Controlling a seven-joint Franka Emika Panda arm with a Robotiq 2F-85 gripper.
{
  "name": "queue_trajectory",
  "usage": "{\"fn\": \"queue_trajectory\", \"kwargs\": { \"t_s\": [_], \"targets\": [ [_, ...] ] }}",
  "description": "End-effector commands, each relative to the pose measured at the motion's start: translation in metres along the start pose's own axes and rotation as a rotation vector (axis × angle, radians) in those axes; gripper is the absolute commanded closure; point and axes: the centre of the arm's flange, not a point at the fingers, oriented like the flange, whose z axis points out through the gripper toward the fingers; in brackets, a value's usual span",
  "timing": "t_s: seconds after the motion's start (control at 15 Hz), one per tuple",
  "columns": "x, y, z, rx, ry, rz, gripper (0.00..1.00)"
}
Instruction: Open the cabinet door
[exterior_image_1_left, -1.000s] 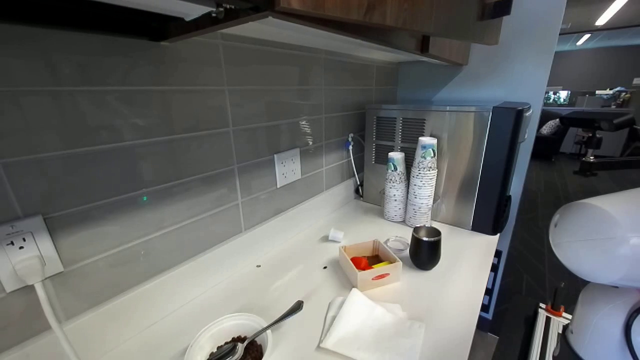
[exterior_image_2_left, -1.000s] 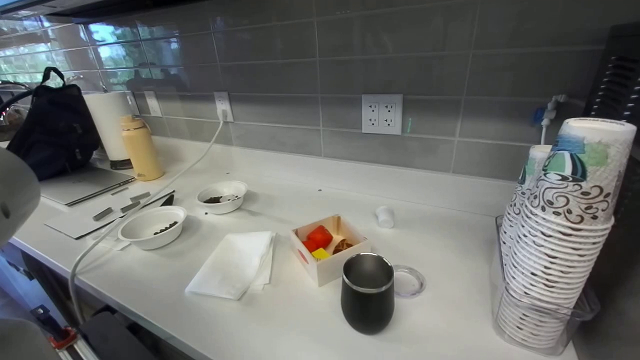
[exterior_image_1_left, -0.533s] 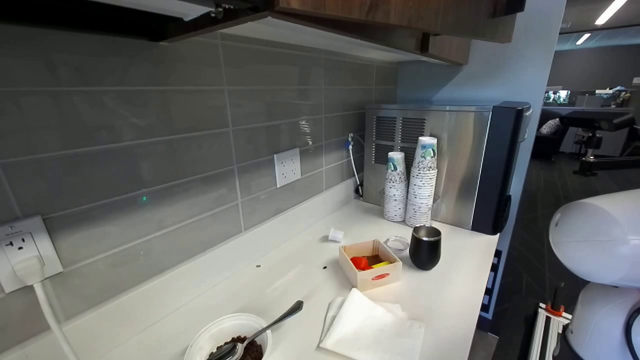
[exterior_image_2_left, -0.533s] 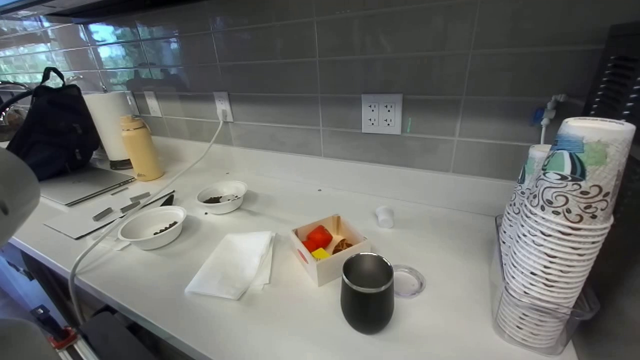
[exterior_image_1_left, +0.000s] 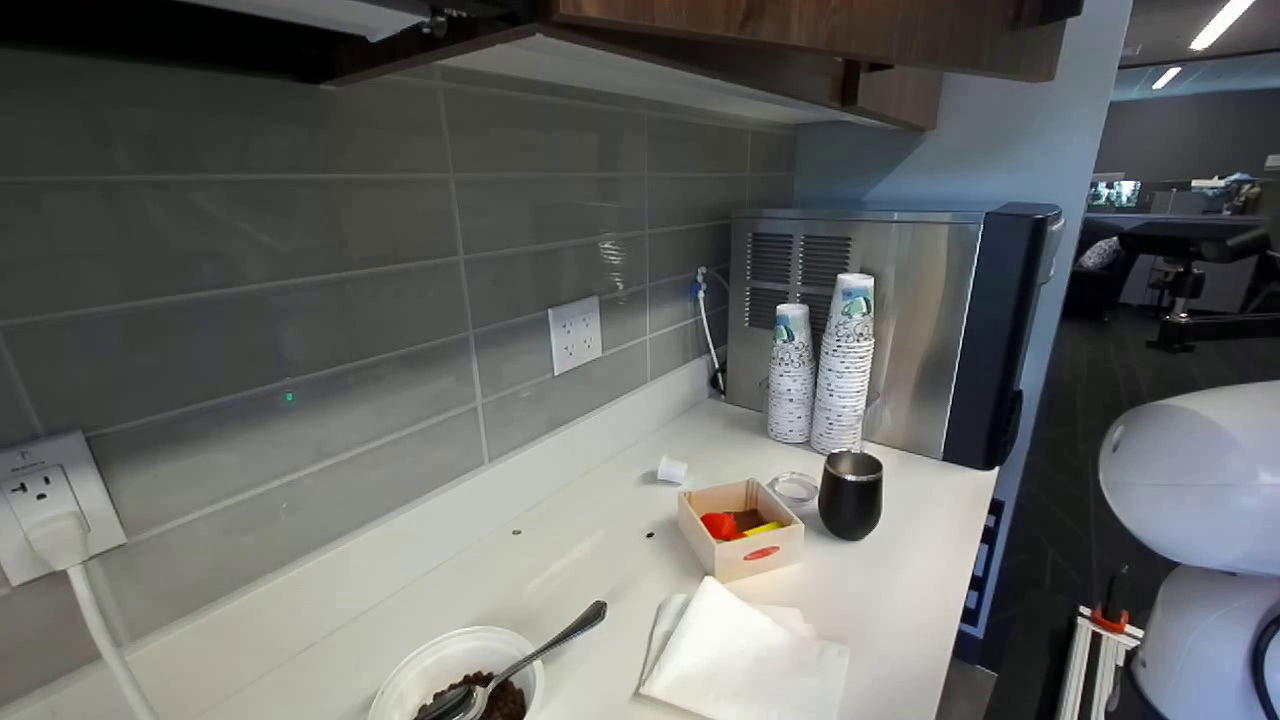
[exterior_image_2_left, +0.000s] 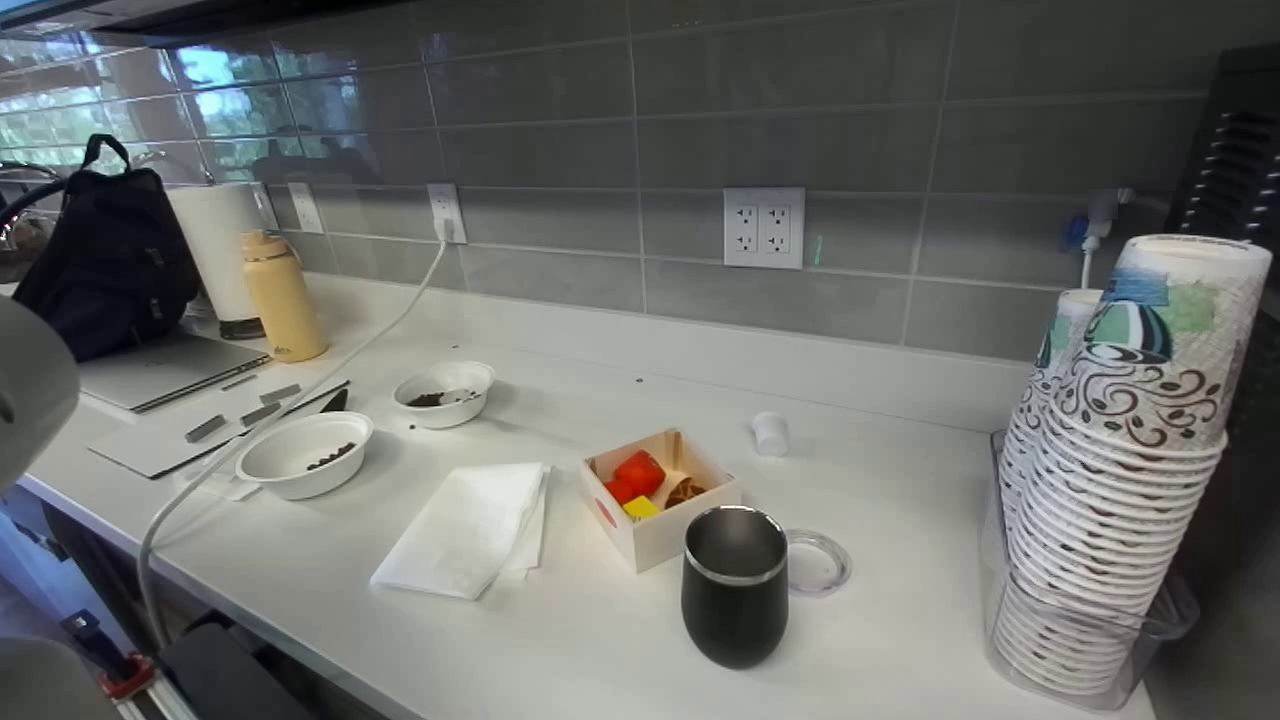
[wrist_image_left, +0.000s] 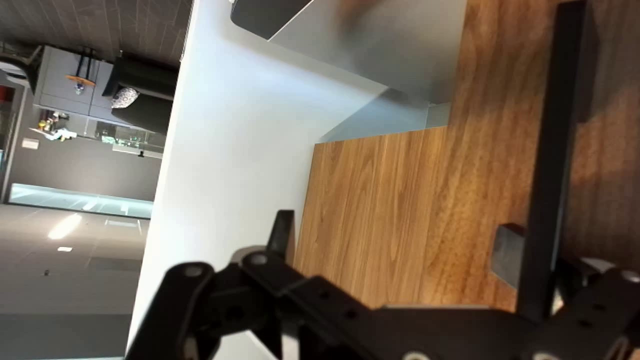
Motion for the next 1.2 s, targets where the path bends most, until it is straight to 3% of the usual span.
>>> {"fn": "queue_trajectory", "kwargs": {
  "t_s": [0.0, 0.47, 1.13],
  "targets": [
    [-0.015, 0.030, 0.000, -0.045, -0.031, -0.021, 0.00],
    [-0.025, 0.048, -0.010, -0.057, -0.026, -0.015, 0.00],
    [-0.021, 0.046, -0.006, -0.025, -0.007, -0.016, 0.00]
  ]
}}
